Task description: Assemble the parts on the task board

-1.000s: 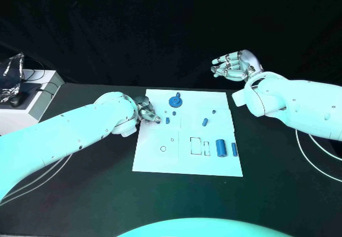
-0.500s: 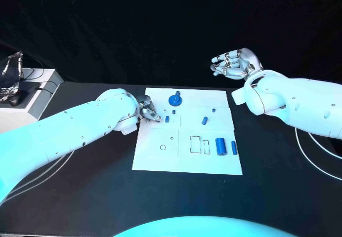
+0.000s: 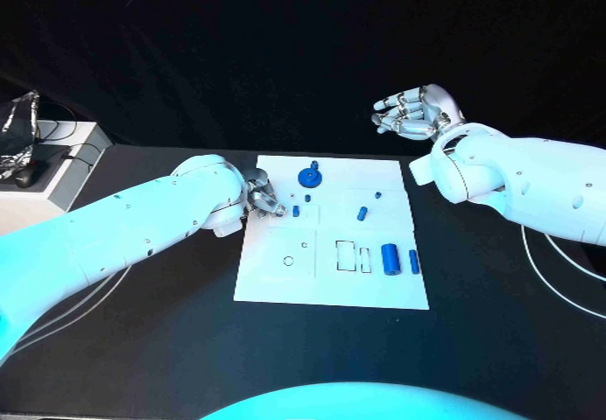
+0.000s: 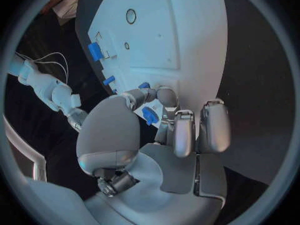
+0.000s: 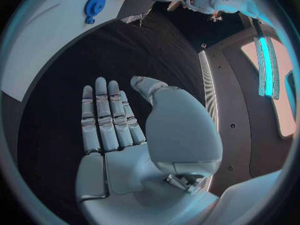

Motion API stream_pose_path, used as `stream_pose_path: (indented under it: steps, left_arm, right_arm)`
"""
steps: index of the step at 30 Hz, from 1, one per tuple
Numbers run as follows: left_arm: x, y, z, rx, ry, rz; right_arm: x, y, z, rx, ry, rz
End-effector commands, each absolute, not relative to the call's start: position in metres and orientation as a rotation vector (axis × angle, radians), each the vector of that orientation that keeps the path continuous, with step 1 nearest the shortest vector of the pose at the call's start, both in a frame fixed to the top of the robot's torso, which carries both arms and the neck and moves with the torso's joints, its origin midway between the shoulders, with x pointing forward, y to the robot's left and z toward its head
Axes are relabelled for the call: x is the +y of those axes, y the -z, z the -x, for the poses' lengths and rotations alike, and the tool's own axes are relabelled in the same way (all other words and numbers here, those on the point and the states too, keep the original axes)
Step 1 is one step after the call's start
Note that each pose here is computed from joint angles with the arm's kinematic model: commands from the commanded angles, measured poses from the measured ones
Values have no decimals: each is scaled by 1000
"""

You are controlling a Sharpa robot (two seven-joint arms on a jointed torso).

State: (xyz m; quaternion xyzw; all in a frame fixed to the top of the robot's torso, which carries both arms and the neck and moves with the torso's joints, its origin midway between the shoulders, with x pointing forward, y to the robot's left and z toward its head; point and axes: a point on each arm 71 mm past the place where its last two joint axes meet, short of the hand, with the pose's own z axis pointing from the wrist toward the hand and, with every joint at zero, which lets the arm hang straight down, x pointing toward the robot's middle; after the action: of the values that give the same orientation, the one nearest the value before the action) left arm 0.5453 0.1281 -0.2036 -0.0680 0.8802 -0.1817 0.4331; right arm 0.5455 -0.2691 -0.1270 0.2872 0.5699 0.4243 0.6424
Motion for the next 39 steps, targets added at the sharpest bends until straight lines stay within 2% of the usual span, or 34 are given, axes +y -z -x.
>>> stream_pose_path:
  steps: [1,11,28,34,39]
  left_arm:
    - [128,212,-541,2231,446,158]
    - [138,208,-540,2201,457,203]
    - [143,198,-539,2167,492,237]
    - [151,188,-538,2145,510,253]
    - [155,172,-537,2146,641,310]
  right_arm:
    - [-268,126,-545,1302,-981,-635]
    - [-269,127,-545,1301,-980,-635]
    - [-270,129,-545,1304,-976,-639]
    - [-272,129,-544,1302,-973,-640]
    - [-273,129,-544,1301,-971,-640]
